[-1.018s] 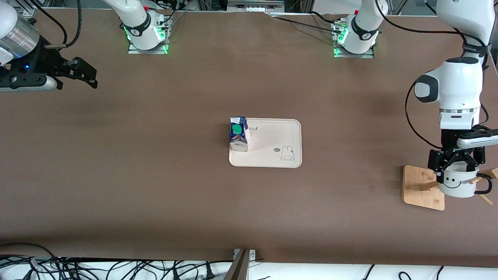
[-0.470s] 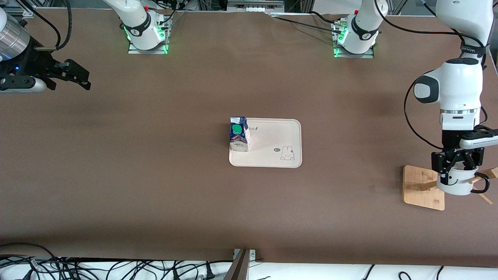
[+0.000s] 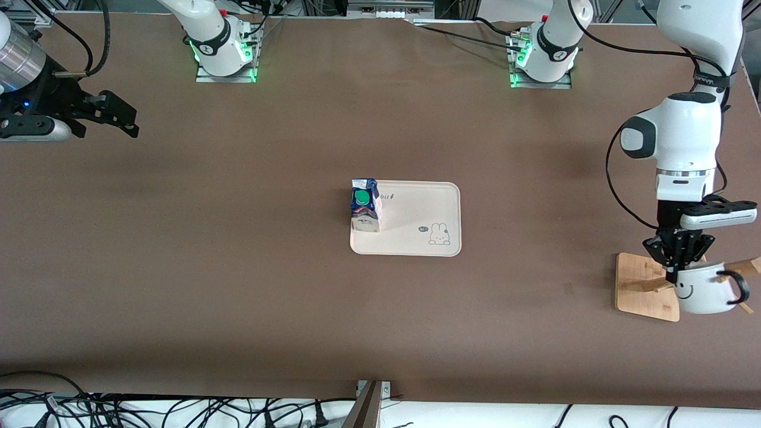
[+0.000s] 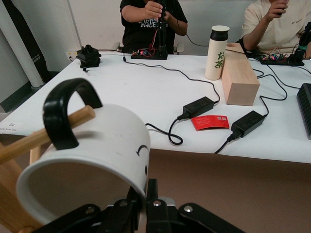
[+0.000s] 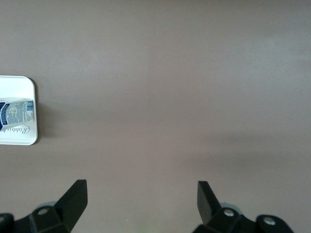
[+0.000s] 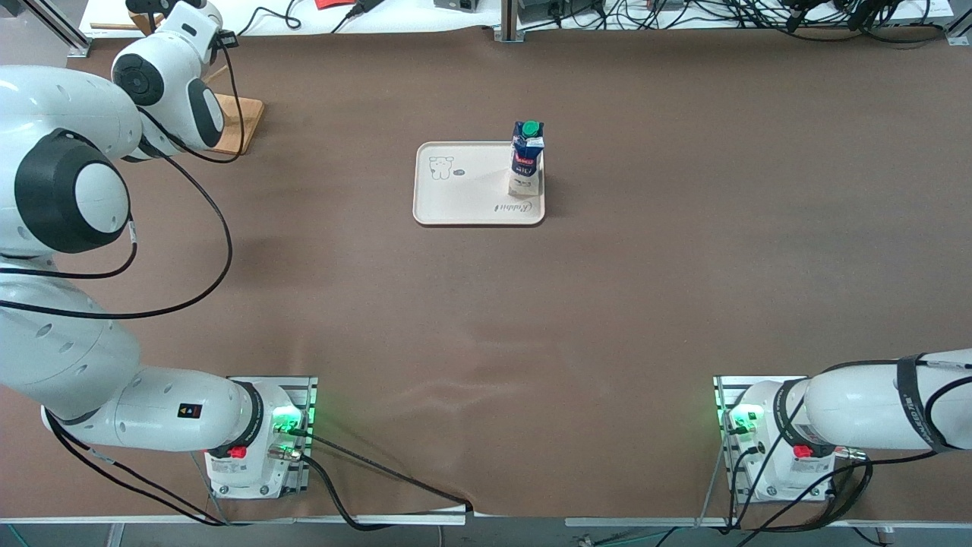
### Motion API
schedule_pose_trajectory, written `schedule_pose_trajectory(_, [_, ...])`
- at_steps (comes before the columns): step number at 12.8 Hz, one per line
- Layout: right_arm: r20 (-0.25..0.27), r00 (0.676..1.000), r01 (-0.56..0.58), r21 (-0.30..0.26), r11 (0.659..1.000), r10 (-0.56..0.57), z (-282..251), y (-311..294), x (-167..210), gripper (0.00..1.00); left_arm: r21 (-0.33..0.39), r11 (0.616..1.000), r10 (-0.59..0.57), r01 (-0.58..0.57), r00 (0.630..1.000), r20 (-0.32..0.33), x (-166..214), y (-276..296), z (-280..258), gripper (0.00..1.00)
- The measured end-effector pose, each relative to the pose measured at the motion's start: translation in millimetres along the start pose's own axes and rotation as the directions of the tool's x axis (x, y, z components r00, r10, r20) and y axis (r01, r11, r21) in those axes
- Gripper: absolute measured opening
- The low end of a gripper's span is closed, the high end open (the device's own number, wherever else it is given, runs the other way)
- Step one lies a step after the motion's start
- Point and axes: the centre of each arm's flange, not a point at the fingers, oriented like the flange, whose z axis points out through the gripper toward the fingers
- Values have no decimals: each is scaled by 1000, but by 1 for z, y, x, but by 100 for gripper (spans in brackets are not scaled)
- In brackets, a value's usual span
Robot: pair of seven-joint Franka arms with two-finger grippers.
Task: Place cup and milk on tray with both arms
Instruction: 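Lift the mug off the wooden mug tree with the left gripper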
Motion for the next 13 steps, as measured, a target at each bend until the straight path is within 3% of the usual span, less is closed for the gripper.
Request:
schedule_pose_trajectory(7, [0, 1000, 0, 0, 1000, 0, 0, 0, 0, 100, -35, 998, -47, 47, 999, -7, -1, 20, -7, 7])
schedule_pose_trajectory(13, [0, 1000, 0, 0, 1000, 0, 0, 0, 0, 100, -89, 995, -42, 45, 998, 36, -6, 47, -29, 7])
